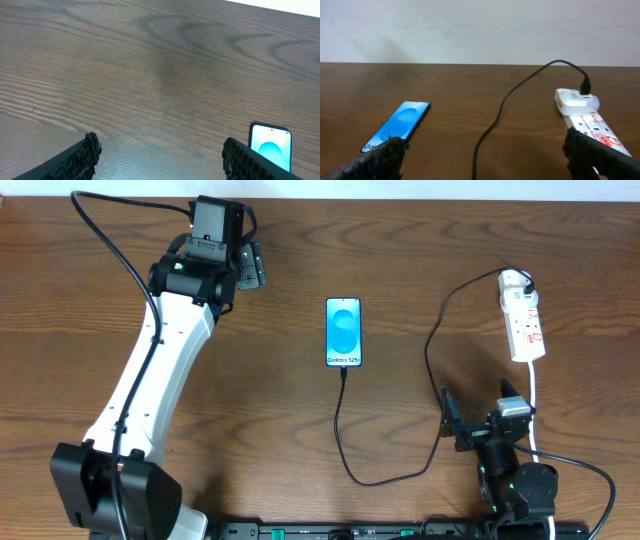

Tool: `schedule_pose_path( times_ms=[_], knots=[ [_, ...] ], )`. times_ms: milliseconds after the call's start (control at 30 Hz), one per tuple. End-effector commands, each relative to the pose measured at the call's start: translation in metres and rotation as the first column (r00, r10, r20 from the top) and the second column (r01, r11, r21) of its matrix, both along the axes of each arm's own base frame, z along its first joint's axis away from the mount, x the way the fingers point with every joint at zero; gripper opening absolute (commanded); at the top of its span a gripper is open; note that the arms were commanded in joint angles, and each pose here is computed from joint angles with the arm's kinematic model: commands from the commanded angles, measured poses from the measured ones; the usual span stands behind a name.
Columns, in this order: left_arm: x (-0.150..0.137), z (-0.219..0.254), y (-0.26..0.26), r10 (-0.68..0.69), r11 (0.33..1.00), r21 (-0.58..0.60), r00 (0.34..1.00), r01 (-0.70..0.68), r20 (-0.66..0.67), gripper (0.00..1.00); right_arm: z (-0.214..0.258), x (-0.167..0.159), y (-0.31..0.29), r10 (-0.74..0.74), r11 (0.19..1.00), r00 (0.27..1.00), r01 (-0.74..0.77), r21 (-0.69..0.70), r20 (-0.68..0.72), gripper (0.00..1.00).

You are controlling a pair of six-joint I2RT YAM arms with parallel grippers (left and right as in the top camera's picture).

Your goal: Plug charger to phone and switch on socket

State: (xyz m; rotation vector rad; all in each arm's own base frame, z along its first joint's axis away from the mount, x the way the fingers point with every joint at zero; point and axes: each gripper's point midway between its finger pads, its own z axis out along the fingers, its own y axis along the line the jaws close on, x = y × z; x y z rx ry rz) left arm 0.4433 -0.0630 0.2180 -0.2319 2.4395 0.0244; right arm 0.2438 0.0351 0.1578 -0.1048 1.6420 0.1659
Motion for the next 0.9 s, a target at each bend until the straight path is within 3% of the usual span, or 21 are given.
schedule_pose_path(
  times_ms=[0,867],
  knots=[
    [-0.0004,-0.0024,0.0012,-0.002,1.0,0.015,1.0,0.002,-0.007,0.8,-0.0017,0.0006,-0.007,-0.039,0.999,0.999,0.039,0.007,-0.007,0.99],
    [-0.0004,-0.0025,0.0012,-0.002,1.0,0.015,1.0,0.002,-0.008,0.8,-0.0002,0.001,-0.01,-0.05,0.999,0.999,0.05,-0.015,0.003,0.99]
  ],
)
